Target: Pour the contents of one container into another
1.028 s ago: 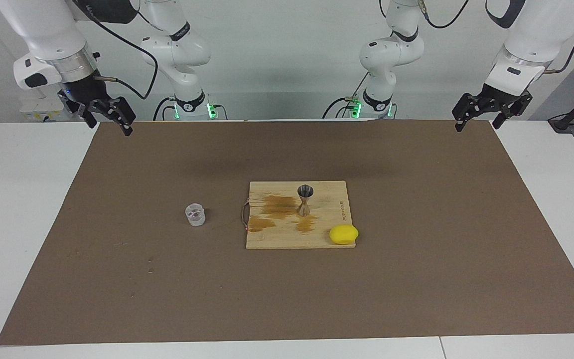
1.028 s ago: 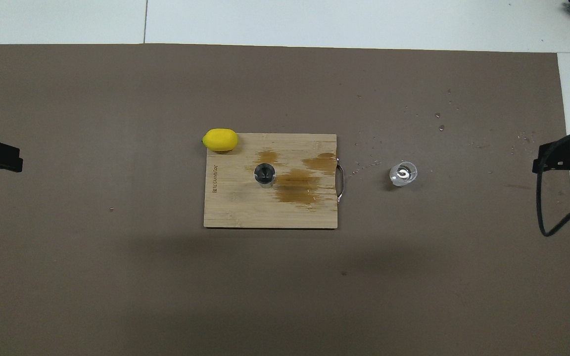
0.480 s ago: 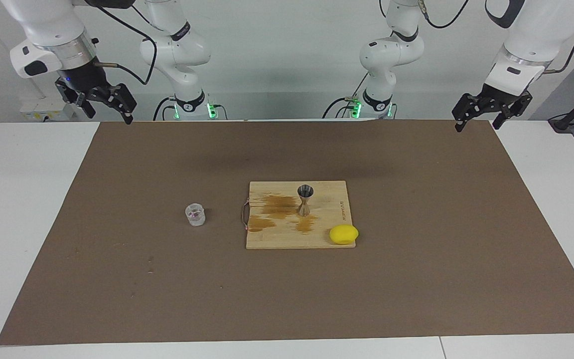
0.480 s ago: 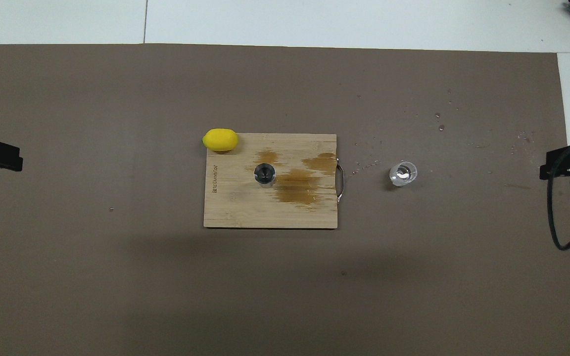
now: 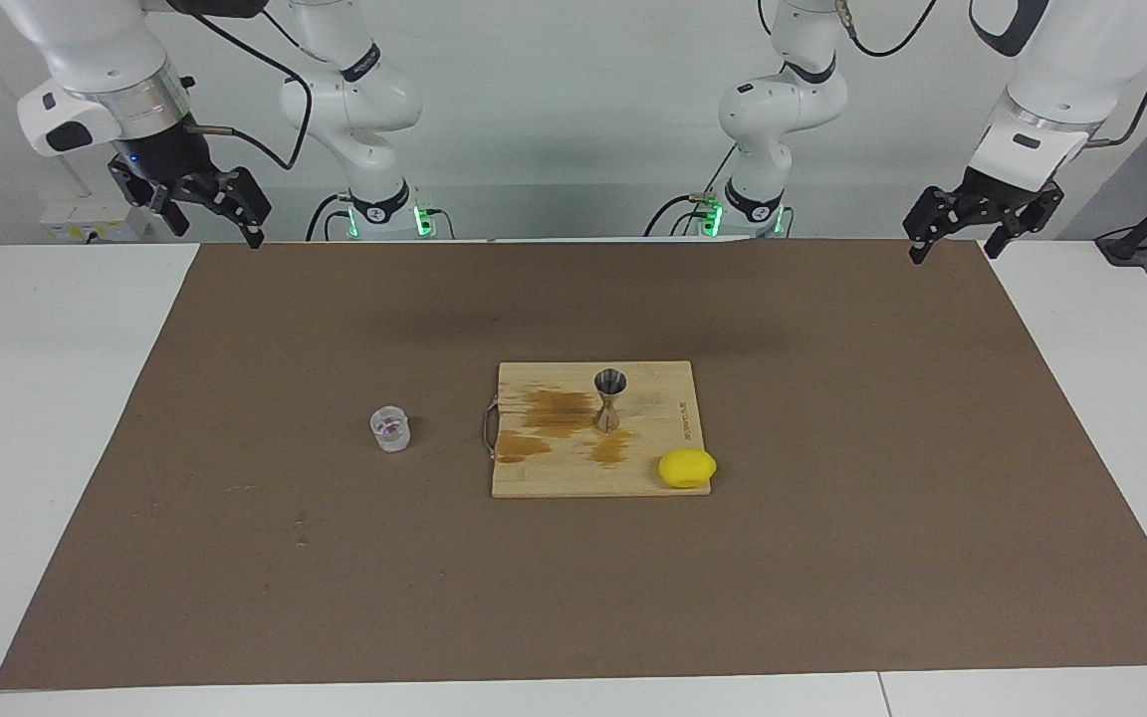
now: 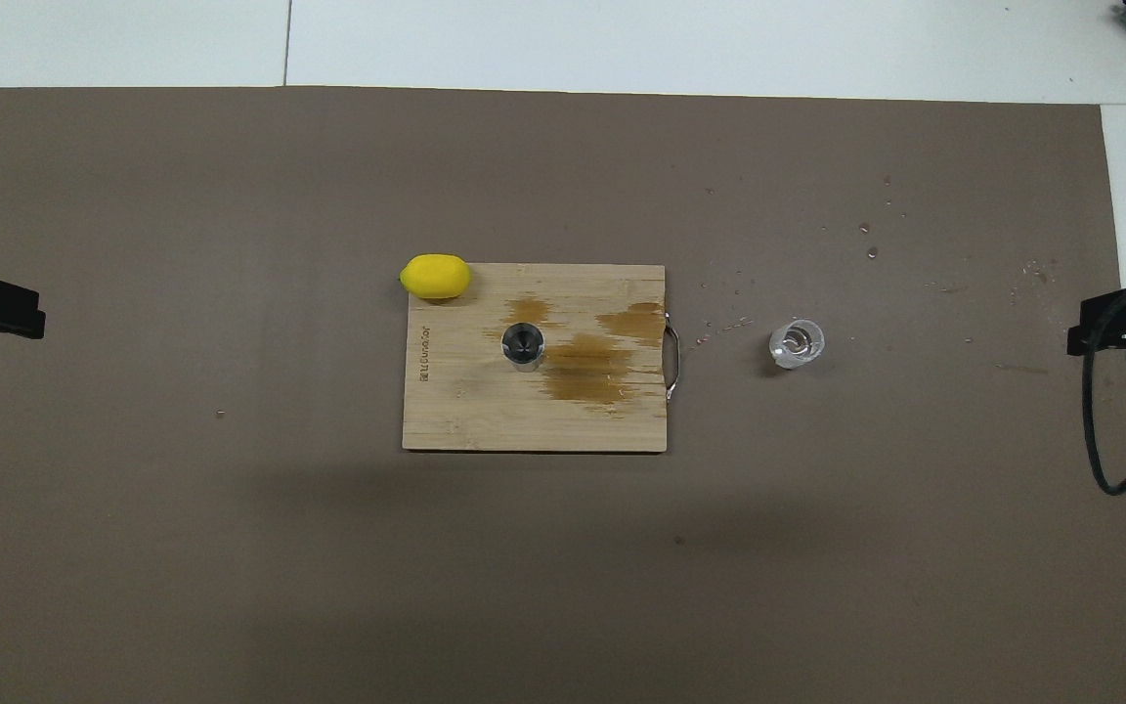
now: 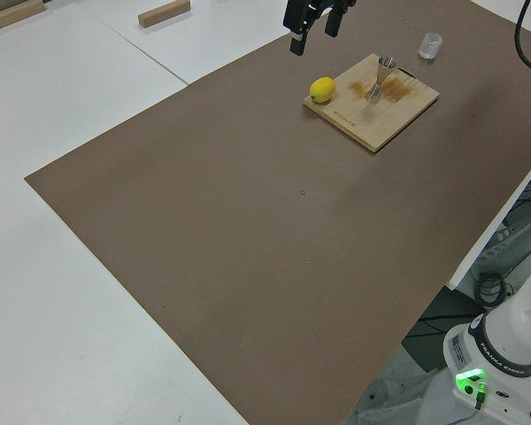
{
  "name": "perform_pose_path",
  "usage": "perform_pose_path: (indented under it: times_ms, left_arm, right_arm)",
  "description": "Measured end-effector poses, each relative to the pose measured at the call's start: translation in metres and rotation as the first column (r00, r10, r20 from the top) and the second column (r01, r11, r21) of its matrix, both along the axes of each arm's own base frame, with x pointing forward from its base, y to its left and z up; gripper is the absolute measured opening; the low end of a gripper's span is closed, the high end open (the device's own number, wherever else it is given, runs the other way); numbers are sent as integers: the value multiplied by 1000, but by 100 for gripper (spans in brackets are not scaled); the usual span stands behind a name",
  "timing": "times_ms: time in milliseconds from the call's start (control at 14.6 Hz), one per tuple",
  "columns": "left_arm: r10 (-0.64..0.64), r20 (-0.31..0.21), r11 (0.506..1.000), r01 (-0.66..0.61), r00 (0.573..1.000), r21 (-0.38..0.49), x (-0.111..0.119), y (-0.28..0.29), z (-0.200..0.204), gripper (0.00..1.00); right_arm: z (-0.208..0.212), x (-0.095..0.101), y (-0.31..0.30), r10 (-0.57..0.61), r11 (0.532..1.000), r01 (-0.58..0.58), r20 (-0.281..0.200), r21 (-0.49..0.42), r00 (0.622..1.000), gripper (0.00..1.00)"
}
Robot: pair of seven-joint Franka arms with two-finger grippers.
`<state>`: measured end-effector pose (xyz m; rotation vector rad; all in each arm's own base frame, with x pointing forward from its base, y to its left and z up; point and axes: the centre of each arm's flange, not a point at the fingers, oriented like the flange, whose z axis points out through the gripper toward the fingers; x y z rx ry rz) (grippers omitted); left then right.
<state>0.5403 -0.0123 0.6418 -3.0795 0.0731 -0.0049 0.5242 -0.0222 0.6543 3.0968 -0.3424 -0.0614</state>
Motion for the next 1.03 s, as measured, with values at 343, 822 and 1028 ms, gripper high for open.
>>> perform_pose_path:
  times_ms: [343,822,1028]
  left_arm:
    - [0,0,1000,0,1000,0,0,0,0,100]
    - [13,0,1000,-13,1000,-15,0,-2,0,100]
    - [15,1,1000,-15,1000,-18,0,-2,0,100]
  right_arm:
    - [0,0,0,1,1000,-1,0,0,1000,100]
    - [0,0,0,20,1000,-20,0,1,1000,100]
    - [0,0,0,22,1000,-22,0,1,1000,100]
